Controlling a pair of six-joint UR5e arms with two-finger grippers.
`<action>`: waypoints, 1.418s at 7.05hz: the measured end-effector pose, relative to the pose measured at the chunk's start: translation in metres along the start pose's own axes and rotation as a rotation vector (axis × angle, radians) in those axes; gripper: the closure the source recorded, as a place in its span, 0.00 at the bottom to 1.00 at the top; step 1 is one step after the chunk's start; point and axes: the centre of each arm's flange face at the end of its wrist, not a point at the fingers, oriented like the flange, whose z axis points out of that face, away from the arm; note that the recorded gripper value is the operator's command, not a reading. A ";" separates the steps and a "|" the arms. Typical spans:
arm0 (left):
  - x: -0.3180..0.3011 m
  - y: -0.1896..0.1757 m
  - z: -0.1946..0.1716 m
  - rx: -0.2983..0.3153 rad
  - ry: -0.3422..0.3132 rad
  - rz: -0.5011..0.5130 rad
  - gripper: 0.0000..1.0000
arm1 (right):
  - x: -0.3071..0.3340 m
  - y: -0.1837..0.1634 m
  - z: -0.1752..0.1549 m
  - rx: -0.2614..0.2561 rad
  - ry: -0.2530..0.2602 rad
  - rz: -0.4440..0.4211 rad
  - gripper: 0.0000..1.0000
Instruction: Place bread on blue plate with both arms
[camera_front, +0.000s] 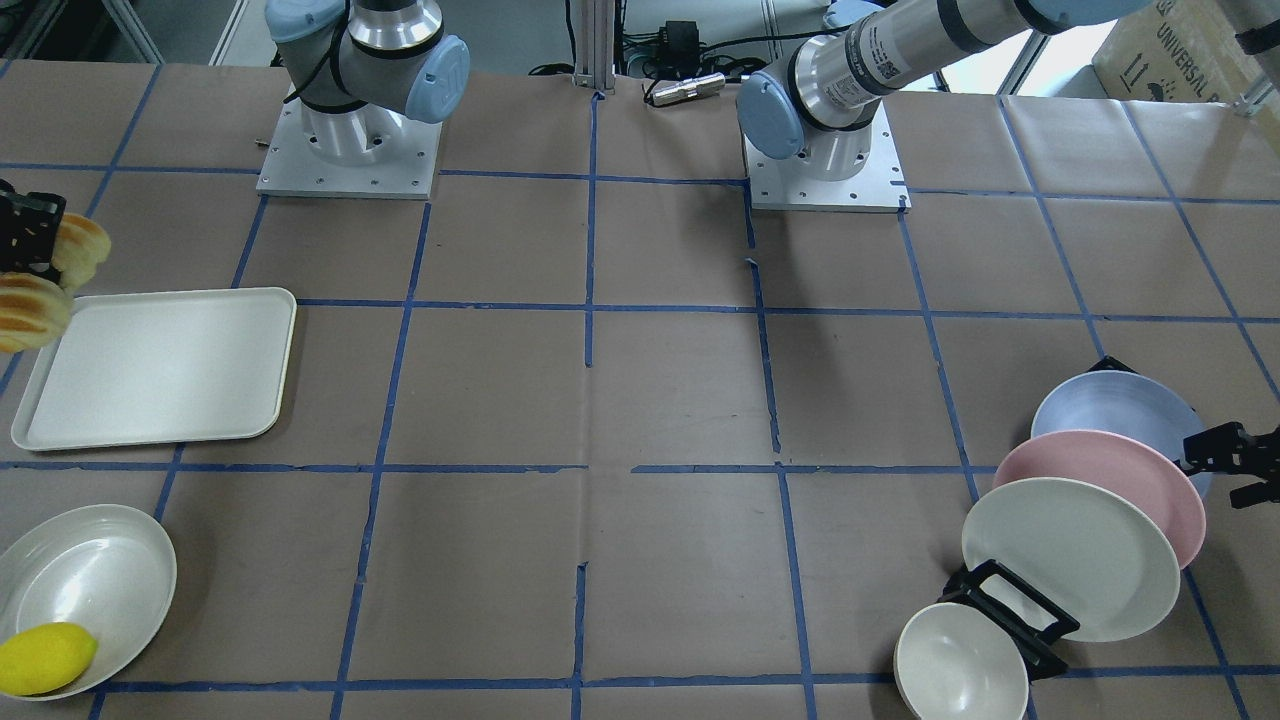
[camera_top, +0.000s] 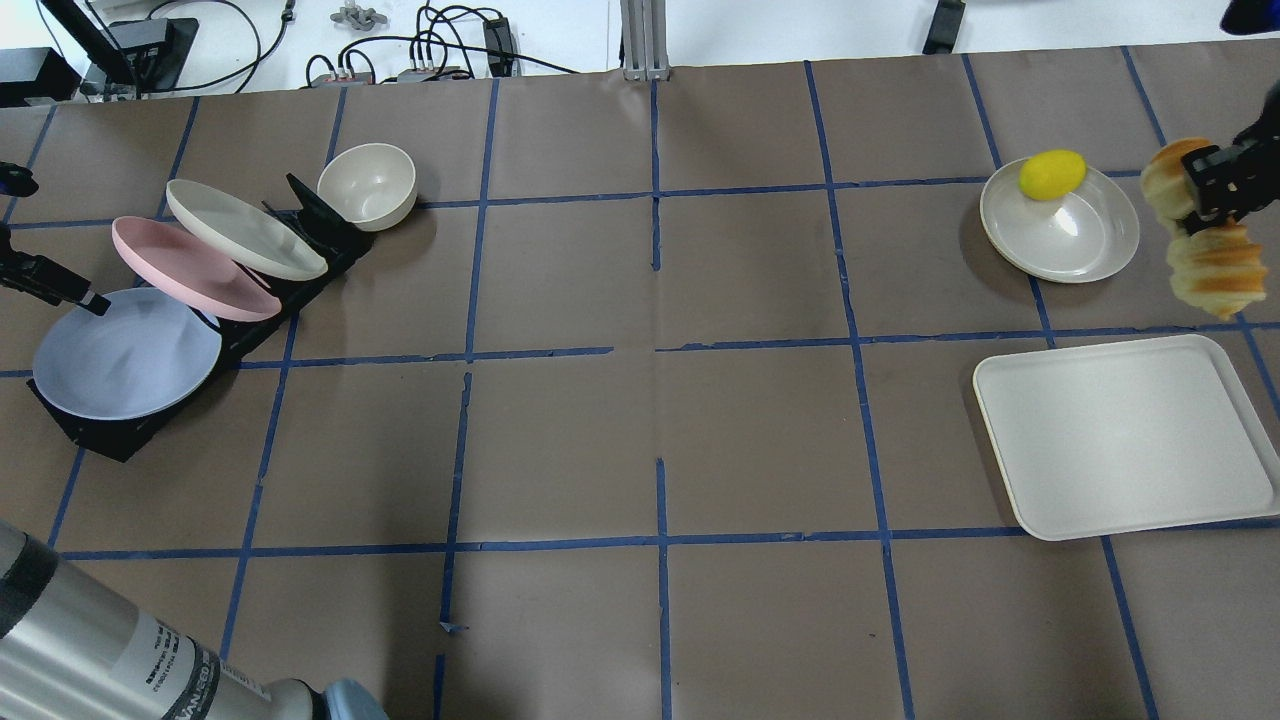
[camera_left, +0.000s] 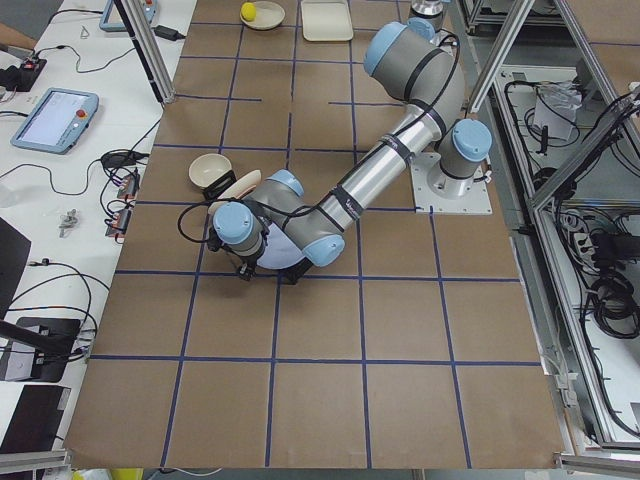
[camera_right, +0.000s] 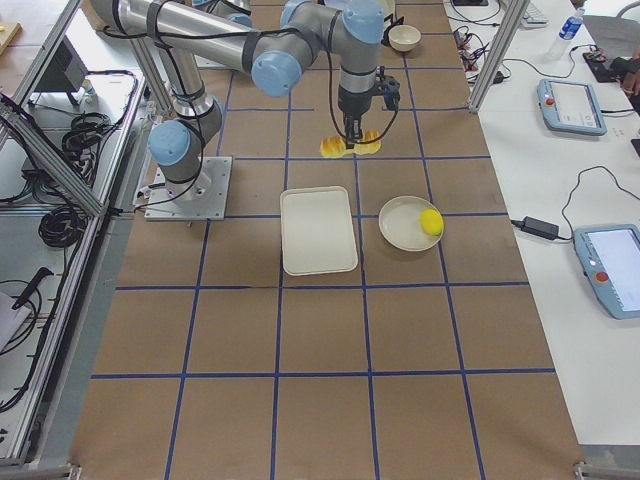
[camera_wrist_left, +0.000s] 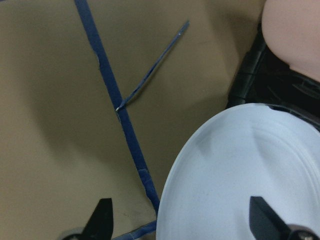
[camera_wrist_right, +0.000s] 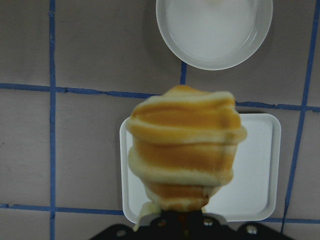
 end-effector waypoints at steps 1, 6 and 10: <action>0.001 0.002 0.002 -0.008 0.006 -0.001 0.44 | -0.031 -0.004 -0.007 -0.003 -0.002 0.026 0.97; -0.008 0.012 0.010 -0.085 0.018 -0.008 0.78 | -0.143 -0.003 -0.022 -0.063 -0.031 0.025 0.97; -0.004 0.011 0.001 -0.087 0.029 -0.010 0.86 | -0.172 0.006 -0.019 -0.103 -0.090 -0.017 0.97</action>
